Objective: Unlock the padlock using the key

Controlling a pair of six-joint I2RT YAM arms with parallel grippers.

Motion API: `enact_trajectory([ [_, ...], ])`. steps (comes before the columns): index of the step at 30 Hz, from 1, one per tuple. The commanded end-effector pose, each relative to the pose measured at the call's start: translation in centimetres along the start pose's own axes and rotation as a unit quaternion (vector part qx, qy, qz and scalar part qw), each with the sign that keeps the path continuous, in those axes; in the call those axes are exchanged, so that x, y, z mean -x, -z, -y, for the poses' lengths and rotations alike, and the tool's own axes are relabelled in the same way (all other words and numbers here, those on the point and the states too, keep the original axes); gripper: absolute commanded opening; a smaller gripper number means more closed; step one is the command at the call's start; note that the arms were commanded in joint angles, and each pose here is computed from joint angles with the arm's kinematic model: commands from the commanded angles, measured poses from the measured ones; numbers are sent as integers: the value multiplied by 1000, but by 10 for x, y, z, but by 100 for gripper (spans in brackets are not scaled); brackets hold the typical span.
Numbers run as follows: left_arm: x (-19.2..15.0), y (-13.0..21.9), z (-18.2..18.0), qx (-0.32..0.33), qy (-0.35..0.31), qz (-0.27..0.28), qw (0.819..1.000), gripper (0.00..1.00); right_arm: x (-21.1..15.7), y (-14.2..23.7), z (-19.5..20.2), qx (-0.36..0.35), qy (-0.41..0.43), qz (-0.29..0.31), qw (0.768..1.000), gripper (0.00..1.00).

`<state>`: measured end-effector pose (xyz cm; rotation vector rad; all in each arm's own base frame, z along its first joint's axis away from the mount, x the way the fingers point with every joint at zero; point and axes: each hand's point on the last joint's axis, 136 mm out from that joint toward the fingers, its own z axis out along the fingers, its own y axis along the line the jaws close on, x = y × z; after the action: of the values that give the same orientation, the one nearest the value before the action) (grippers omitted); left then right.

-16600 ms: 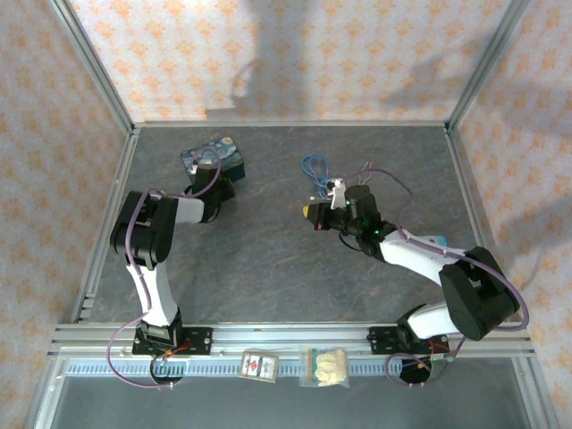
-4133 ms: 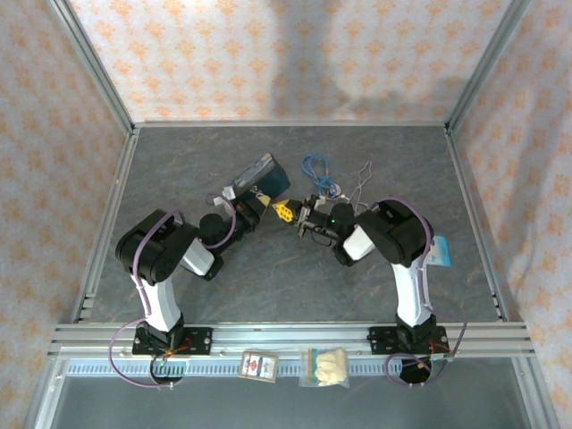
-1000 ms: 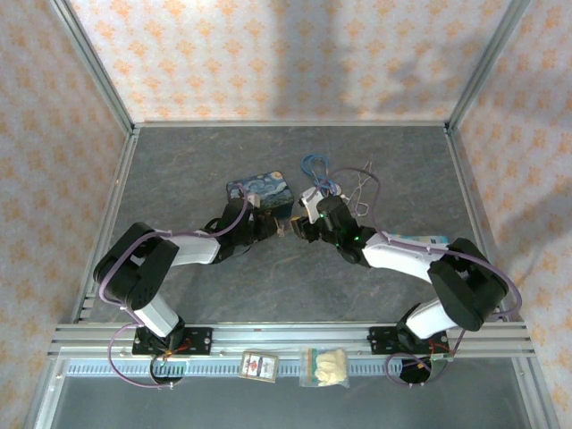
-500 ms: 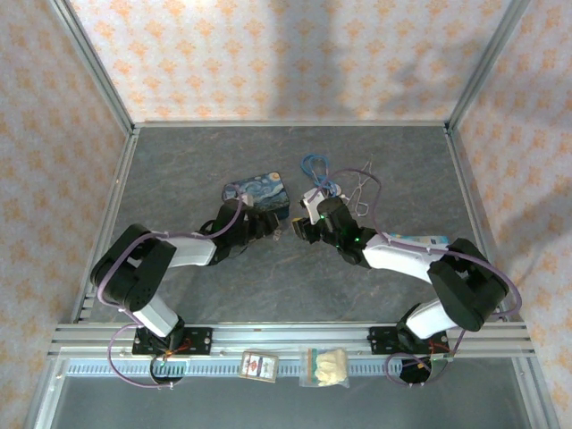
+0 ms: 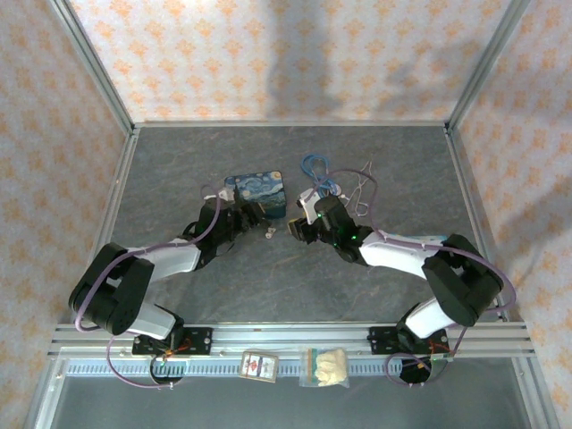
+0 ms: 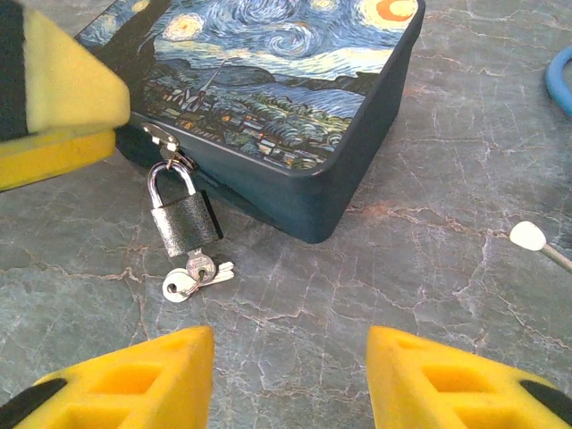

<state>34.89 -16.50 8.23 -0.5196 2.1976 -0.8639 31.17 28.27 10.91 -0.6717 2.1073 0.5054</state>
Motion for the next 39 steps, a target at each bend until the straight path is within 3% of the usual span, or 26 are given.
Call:
enact_trajectory([
  [1,2,6,-5,1,24,25,999,71,9,0,-3,8,-13,12,1000,48],
  [10,-20,3,4,-27,48,36,998,66,7,-4,-5,15,-19,8,1000,47],
  [15,-22,-11,7,-51,76,50,995,57,9,0,-5,16,-23,13,1000,47],
  [20,-20,-21,1,-35,76,75,994,55,10,5,-3,11,-23,19,1000,47],
  [29,-39,-38,-1,-48,83,54,994,43,10,4,-3,8,-24,21,999,46],
  [35,-46,-44,-2,-71,103,49,991,26,7,1,-5,17,-39,25,999,46],
  [39,-44,-42,3,-82,101,49,990,6,1,-3,-9,32,-57,25,998,46],
])
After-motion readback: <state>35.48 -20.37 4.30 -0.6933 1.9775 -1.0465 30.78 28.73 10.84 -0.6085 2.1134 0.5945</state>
